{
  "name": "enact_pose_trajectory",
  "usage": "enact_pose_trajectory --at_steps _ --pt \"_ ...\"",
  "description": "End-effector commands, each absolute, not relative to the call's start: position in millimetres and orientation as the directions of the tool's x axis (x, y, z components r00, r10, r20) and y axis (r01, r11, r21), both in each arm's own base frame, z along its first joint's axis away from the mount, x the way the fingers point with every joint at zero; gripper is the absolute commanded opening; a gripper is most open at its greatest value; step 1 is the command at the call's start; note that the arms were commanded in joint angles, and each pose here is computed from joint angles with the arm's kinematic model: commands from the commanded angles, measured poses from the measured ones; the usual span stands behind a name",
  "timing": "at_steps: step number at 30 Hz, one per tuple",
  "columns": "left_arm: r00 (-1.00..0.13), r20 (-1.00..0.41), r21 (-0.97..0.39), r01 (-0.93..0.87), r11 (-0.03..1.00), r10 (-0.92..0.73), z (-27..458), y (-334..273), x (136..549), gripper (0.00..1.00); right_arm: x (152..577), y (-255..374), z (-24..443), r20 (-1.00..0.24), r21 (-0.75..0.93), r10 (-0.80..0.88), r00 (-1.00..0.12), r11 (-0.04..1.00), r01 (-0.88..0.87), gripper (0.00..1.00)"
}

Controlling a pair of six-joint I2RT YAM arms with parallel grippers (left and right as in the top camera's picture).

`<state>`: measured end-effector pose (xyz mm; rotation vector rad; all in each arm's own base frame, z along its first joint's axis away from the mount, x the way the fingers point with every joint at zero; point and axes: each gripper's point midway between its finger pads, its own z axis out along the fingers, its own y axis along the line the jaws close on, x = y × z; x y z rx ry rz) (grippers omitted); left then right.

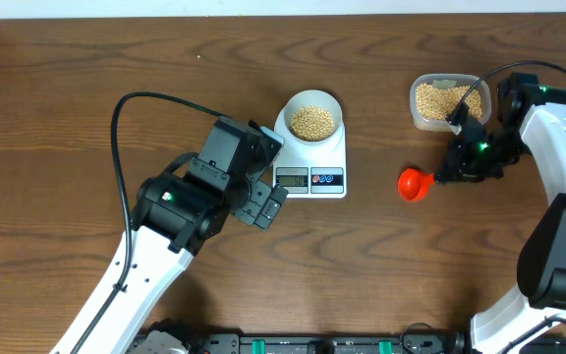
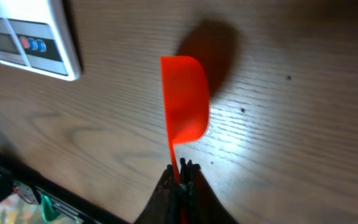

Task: Scoop item into bowl and weigh 50g on scale

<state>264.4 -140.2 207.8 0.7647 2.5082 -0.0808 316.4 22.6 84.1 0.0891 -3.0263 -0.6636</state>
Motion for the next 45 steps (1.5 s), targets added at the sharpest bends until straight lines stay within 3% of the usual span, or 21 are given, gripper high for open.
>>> enact_pose_trajectory --at_steps 1,4,10,13,23,29,38,45 --pt "-0.706 -0.496 0.087 0.539 0.838 0.505 210 -140 265 0.98 313 11 78 0.062 0.372 -0.031 -0.998 0.928 -0.006 0.20" --pt "-0.706 -0.496 0.087 0.539 0.838 0.505 210 -140 265 0.98 311 4 75 0.083 0.326 -0.001 -0.997 0.945 0.026 0.34" --pt "-0.706 -0.496 0.087 0.539 0.838 0.505 210 -140 265 0.98 309 -4 73 0.103 0.273 0.036 -0.994 0.960 0.063 0.45" --pt "-0.706 -0.496 0.087 0.539 0.838 0.505 210 -140 265 0.98 309 -6 73 0.106 0.265 0.046 -0.993 0.961 0.073 0.60" --pt "-0.706 -0.496 0.087 0.539 0.838 0.505 210 -140 265 0.98 311 -19 74 0.112 0.179 0.116 -0.987 0.975 0.135 0.74" --pt "-0.706 -0.496 0.087 0.539 0.838 0.505 210 -140 265 0.98 314 -35 78 0.103 0.087 0.166 -0.981 0.981 0.175 0.76" --pt "-0.706 -0.496 0.087 0.539 0.838 0.505 210 -140 265 0.98 314 -55 85 0.093 -0.032 0.230 -0.969 0.973 0.228 0.87" --pt "-0.706 -0.496 0.087 0.539 0.838 0.505 210 -140 265 0.98 333 -48 117 0.029 0.010 0.255 -0.967 0.967 0.255 0.87"
